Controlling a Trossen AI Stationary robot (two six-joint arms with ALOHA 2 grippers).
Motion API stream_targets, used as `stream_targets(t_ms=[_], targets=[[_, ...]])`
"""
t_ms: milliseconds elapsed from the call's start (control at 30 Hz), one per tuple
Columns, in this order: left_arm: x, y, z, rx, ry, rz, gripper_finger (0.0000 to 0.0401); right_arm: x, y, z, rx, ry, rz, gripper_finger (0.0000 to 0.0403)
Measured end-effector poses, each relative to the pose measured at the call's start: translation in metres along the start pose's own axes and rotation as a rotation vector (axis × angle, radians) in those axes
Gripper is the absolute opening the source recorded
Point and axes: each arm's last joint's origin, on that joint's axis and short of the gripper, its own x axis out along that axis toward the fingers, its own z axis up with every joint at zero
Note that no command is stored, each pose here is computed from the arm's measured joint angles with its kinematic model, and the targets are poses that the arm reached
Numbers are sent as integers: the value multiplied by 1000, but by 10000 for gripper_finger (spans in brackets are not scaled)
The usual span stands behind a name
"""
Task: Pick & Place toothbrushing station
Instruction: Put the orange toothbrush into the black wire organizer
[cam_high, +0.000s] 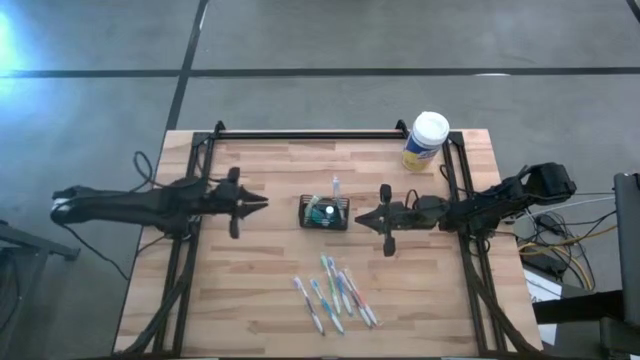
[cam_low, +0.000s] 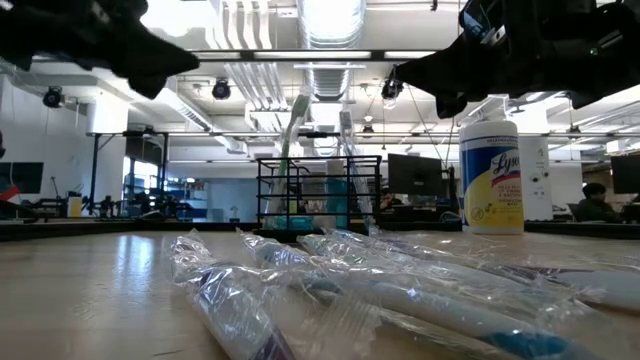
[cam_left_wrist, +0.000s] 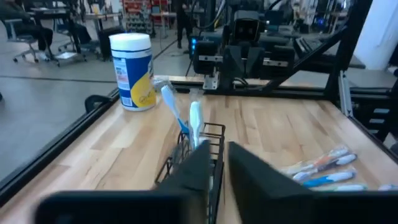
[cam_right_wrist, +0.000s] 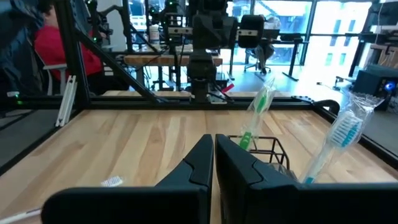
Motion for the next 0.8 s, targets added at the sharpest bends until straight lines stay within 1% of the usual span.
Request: stream_targets(t_ms=[33, 67, 300, 433, 500, 567, 700, 800], targets=[[-4, 0, -4, -10, -13, 0, 23, 0, 0, 0, 8, -1, 0, 13], [-7, 1, -7, -18, -24, -1, 13, 0, 0, 0, 17, -1, 0, 13], [-23, 2, -37, -32, -74, -10, 4, 0, 0, 0, 113, -1, 0, 13], [-25, 2, -54, -62, -85, -42, 3, 0, 0, 0, 164, 2, 0, 13], [-25, 2, -65, -69, -54, -54, 3, 0, 0, 0, 176, 1, 0, 13], [-26, 2, -70, -69, -56, -68, 3, -1, 0, 0, 192, 6, -3, 13], [-27, 2, -74, -55, -66, -85, 3, -1, 6, -4, 225, 73, -34, 13], [-27, 1, -76, -21, -44, -122, 3, 1, 15, -4, 218, 168, -99, 13]])
